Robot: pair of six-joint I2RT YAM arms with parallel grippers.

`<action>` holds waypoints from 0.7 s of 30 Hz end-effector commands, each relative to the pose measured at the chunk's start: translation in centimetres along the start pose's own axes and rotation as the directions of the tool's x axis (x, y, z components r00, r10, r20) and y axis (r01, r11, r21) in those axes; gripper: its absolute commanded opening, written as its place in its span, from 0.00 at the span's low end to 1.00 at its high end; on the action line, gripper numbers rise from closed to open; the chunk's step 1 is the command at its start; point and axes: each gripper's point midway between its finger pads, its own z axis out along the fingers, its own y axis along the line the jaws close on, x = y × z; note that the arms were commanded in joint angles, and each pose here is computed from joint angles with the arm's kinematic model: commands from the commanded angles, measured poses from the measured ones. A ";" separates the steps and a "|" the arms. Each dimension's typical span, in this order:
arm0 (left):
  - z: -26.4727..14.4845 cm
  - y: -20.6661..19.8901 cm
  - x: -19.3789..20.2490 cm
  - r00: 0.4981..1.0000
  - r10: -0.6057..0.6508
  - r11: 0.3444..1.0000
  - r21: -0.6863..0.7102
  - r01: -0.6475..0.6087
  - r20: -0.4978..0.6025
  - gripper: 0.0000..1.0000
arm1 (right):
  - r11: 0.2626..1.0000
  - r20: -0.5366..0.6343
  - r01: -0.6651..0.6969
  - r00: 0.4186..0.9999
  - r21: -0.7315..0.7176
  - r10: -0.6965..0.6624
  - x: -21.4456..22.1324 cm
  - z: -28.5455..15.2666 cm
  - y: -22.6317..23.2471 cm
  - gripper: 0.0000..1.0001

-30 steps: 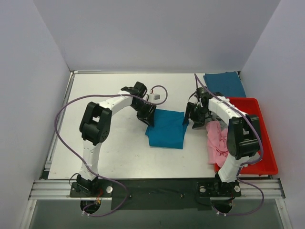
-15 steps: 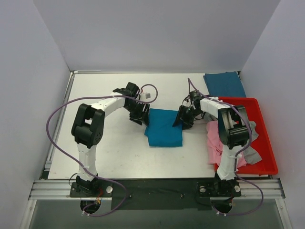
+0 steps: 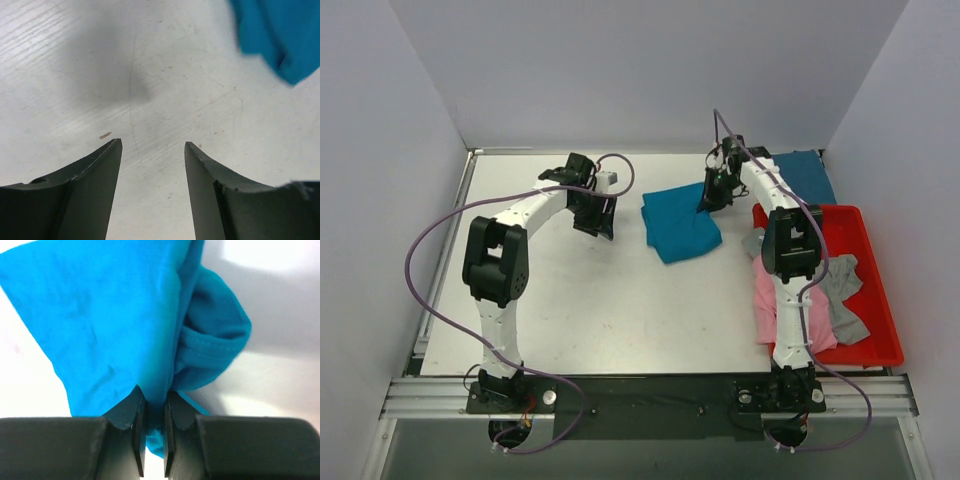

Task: Fold and stack the t-shirts
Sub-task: Put the neatly folded tshirt into the corner of the board with the right arm

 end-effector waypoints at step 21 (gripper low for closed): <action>-1.4 3.6 1.0 0.995 0.097 0.979 -0.177 -0.102 -0.038 0.63 | 0.332 0.050 0.397 0.576 0.856 -0.816 -22.4 -15.3 -9.7 0.00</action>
